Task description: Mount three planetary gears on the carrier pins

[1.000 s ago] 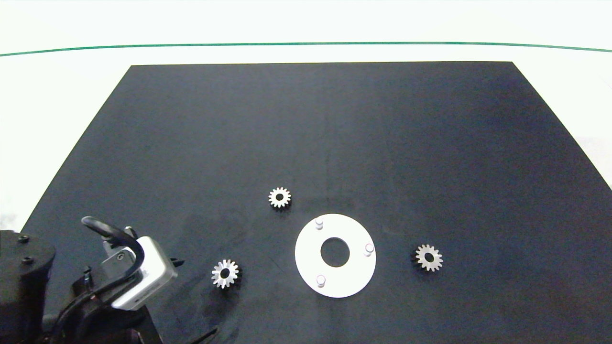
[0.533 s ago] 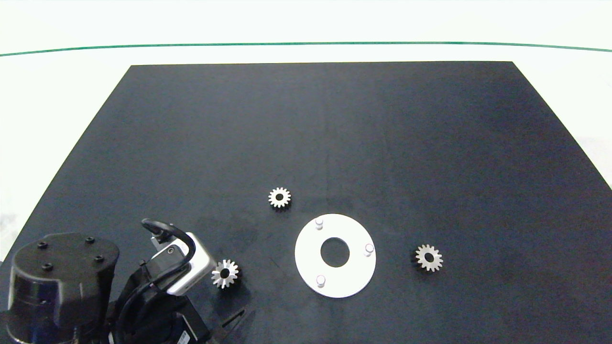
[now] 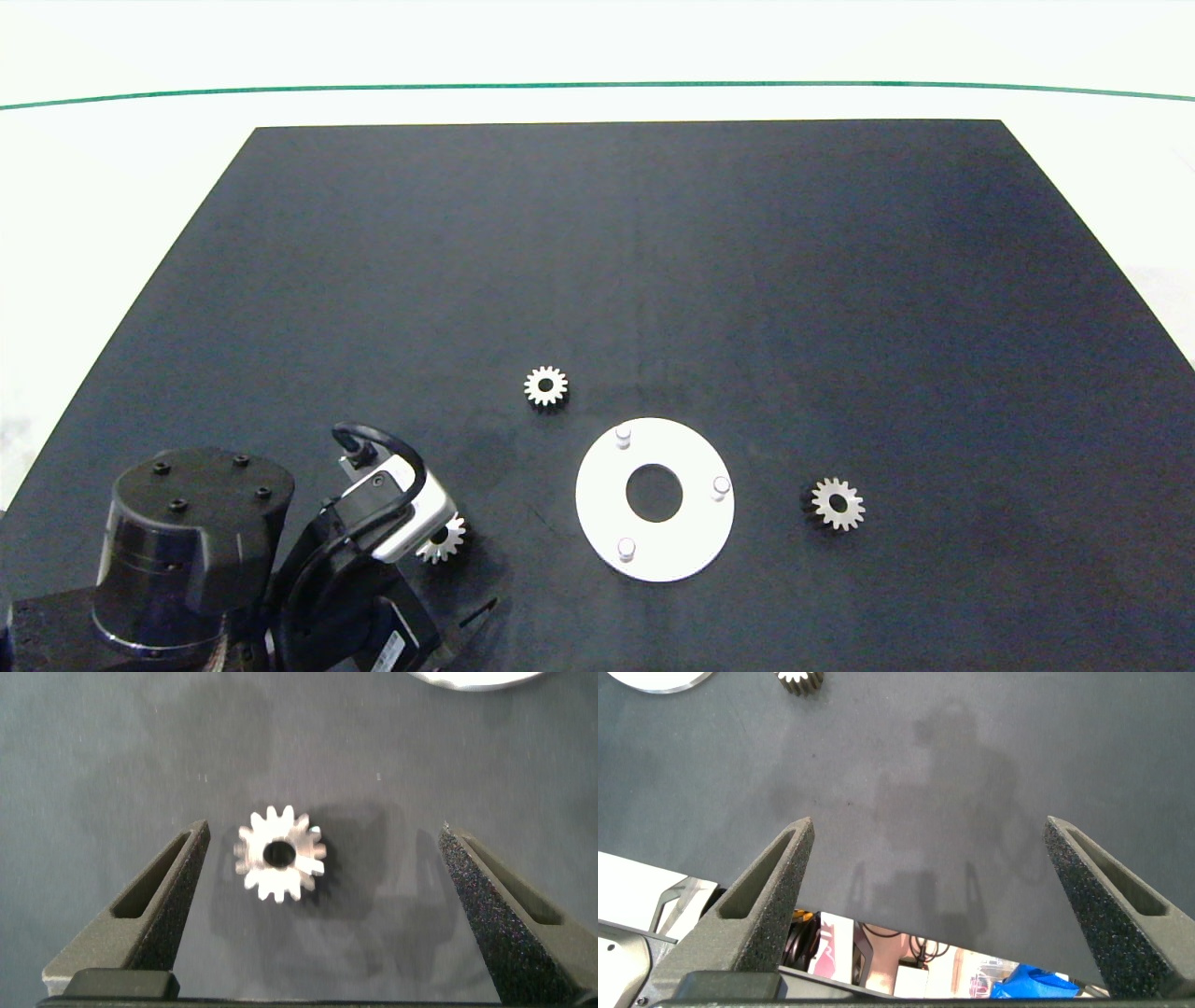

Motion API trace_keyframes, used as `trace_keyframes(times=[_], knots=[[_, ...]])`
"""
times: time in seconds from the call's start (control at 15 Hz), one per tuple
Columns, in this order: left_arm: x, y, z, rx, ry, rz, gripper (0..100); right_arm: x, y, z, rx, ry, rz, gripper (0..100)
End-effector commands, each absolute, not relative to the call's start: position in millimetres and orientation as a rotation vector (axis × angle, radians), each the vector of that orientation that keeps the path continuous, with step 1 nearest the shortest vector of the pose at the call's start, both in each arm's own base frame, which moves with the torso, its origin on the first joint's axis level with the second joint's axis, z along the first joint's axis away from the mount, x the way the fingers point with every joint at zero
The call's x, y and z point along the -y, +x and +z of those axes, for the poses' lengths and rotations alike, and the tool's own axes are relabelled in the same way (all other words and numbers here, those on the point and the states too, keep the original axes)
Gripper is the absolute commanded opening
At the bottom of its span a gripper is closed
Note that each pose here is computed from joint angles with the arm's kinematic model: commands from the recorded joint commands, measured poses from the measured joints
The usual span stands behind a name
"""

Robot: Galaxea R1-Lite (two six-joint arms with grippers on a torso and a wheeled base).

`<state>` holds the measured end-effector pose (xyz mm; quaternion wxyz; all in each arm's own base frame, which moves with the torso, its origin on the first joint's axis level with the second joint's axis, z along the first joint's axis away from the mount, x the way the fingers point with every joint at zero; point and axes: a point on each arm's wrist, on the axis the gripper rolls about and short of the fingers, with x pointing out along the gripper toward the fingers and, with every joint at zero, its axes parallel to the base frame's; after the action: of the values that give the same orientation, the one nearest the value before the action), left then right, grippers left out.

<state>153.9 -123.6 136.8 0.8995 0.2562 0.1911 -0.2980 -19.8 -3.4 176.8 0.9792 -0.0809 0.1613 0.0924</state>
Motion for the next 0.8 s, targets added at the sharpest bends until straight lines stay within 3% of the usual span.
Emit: trace_keyframes(times=[0.07,0.8], knots=[[128.1,160.2,129.1,-0.408,0.537,-0.616,96,3.7,-21.3,175.9,-0.32,-0.164,0.187,100],[120.5,170.9,126.5,-0.429,0.54,-0.566,74,4.3,-24.9,173.7,-0.305,-0.162,0.186,100]])
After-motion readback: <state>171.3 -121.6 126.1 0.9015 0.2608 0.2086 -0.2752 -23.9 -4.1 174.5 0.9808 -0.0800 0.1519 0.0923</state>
